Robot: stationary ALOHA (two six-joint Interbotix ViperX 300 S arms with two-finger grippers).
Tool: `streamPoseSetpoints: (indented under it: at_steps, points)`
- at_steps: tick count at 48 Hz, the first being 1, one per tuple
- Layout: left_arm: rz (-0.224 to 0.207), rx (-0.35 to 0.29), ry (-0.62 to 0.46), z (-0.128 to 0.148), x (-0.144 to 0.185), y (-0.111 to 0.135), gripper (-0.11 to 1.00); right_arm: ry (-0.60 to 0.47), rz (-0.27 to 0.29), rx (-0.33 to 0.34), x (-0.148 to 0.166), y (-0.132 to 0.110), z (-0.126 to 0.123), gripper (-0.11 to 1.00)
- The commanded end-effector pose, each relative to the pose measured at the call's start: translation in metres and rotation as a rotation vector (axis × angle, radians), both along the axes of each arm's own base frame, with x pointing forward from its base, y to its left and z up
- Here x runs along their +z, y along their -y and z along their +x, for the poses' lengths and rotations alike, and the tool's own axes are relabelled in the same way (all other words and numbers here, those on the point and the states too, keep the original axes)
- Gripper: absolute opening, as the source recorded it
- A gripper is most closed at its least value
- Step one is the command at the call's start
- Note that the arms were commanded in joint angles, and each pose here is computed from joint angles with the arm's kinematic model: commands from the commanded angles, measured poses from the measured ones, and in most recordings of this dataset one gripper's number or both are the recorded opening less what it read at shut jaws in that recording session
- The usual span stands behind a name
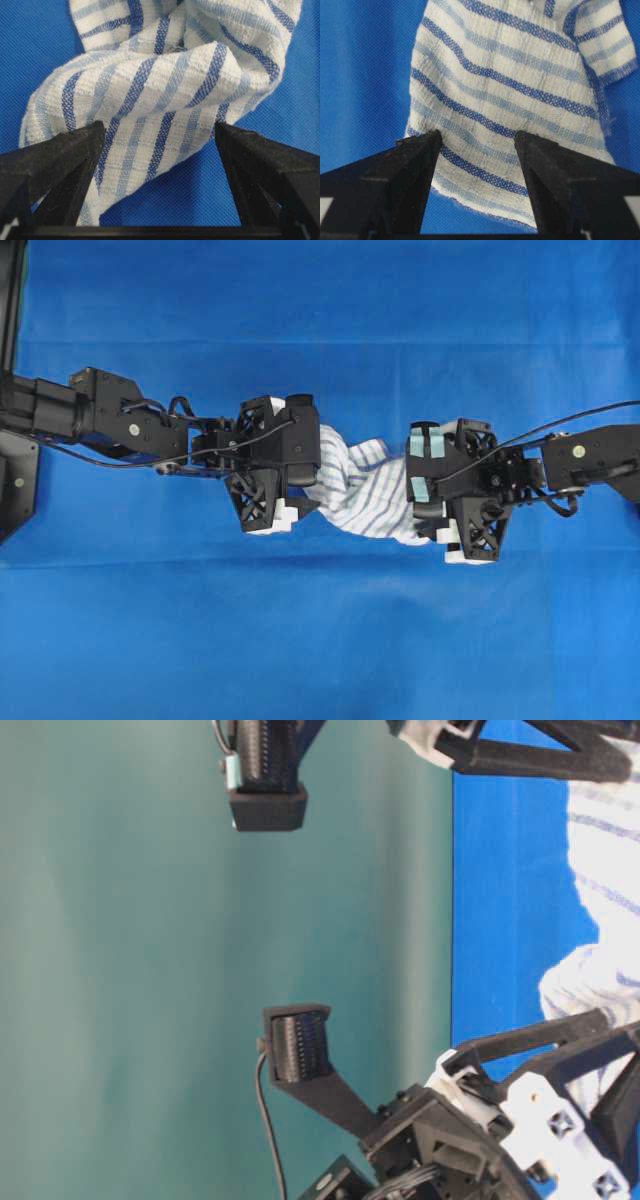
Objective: Lift the towel with both arms.
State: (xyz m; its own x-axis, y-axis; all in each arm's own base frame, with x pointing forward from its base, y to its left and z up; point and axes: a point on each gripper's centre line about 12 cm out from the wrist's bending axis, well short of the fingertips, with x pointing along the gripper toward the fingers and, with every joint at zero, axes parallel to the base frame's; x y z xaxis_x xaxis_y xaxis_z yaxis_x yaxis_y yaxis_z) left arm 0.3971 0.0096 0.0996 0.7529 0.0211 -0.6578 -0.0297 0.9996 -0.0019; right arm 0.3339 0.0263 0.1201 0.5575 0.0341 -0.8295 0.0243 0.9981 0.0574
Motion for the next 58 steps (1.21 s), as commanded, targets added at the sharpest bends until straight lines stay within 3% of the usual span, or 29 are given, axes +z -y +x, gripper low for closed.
streamPoseSetpoints:
  at_steps: [1, 10, 14, 17, 25, 29, 44, 58]
  points:
    - [0.001, 0.005, 0.032, 0.006, 0.008, -0.002, 0.90, 0.021, 0.006, 0.000, 0.002, -0.002, 0.004, 0.64]
    - [0.001, 0.008, 0.035, 0.008, 0.009, -0.003, 0.87, 0.000, 0.005, -0.004, -0.006, -0.001, 0.004, 0.64]
    - [0.000, 0.013, 0.034, 0.009, 0.009, -0.005, 0.79, 0.009, 0.006, -0.007, -0.005, 0.000, 0.006, 0.61]
    - [-0.001, 0.014, 0.032, 0.008, 0.009, -0.005, 0.64, 0.015, 0.007, -0.012, -0.004, 0.002, 0.007, 0.52]
    - [-0.001, 0.013, 0.025, 0.007, 0.009, -0.005, 0.15, 0.012, 0.006, -0.020, -0.004, 0.005, 0.006, 0.06]
    - [-0.002, 0.016, 0.022, 0.007, 0.010, -0.006, 0.01, 0.018, 0.007, -0.022, -0.002, 0.005, 0.007, 0.03]
    - [0.001, 0.012, 0.049, 0.004, 0.039, -0.005, 0.01, 0.143, 0.015, -0.022, 0.042, 0.006, 0.011, 0.03]
    - [-0.001, 0.007, 0.129, -0.001, 0.119, -0.004, 0.01, 0.288, 0.019, -0.025, 0.114, 0.007, 0.008, 0.03]
